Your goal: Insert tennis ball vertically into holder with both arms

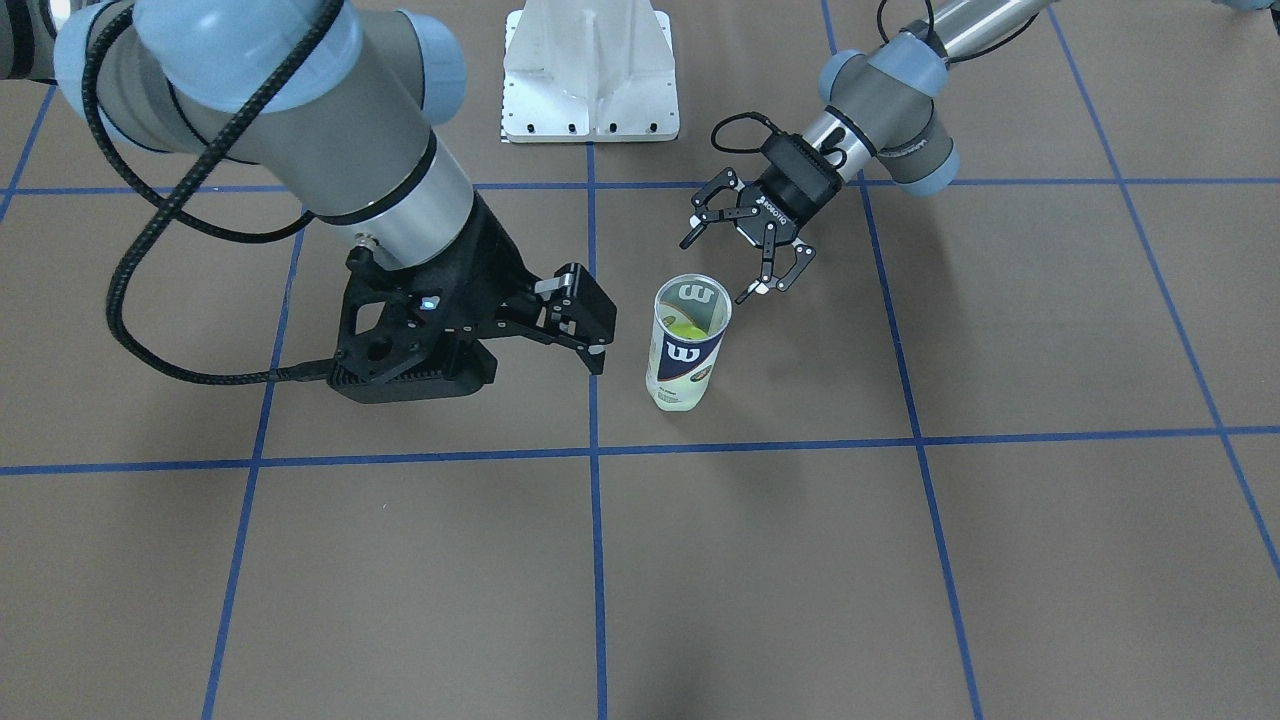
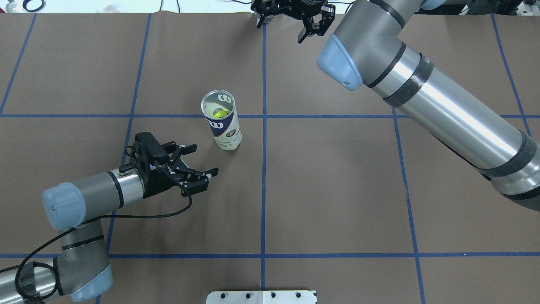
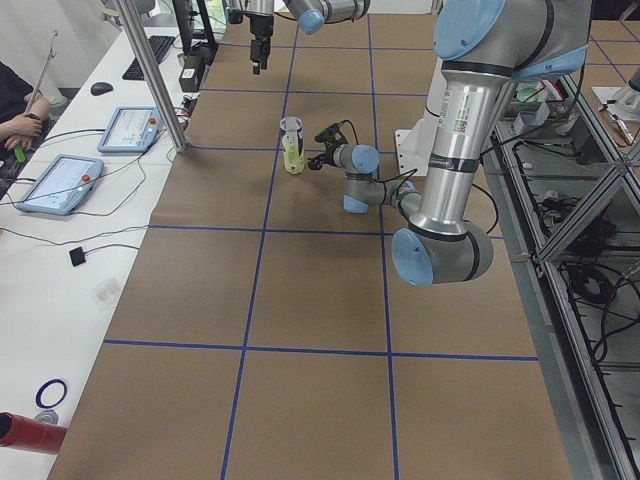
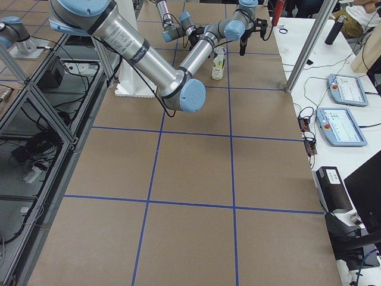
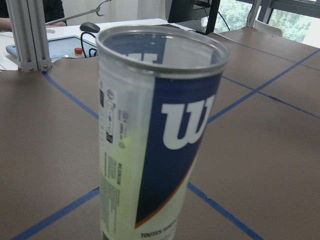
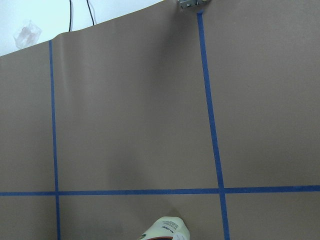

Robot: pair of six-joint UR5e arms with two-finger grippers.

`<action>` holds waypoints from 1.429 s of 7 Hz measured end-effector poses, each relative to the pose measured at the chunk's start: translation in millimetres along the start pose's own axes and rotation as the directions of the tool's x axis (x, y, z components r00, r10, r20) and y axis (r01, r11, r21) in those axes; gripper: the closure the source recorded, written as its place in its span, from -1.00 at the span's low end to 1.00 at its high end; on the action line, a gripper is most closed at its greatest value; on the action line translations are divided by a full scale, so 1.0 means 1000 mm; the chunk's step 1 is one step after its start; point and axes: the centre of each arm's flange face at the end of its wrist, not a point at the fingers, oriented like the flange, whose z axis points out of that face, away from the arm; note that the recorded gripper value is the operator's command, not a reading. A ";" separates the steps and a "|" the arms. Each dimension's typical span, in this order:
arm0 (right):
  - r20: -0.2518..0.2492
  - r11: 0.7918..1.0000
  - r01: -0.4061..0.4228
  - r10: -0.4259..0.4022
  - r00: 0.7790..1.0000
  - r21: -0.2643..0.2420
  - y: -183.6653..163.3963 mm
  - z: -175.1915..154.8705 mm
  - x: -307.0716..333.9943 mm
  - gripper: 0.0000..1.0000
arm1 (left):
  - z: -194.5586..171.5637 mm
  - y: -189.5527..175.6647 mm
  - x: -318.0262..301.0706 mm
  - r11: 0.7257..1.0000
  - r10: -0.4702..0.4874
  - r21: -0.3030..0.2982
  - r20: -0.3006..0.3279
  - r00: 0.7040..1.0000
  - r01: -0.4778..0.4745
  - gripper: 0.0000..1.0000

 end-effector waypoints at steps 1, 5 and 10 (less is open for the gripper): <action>-0.007 1.000 0.020 -0.020 1.000 -0.008 -0.009 -0.012 0.043 -0.99 | -0.032 0.005 -0.001 0.999 -0.003 -0.041 -0.026 1.000 0.002 -0.98; -0.157 0.971 0.235 -0.241 0.958 -0.051 -0.041 -0.034 0.303 -0.99 | -0.127 -0.055 -0.123 0.920 -0.049 -0.387 0.016 0.999 0.052 -0.98; -0.243 0.893 0.409 -0.445 0.862 -0.188 -0.038 -0.073 0.550 -0.99 | -0.207 -0.133 -0.315 0.764 -0.015 -0.580 0.424 0.906 0.284 -0.99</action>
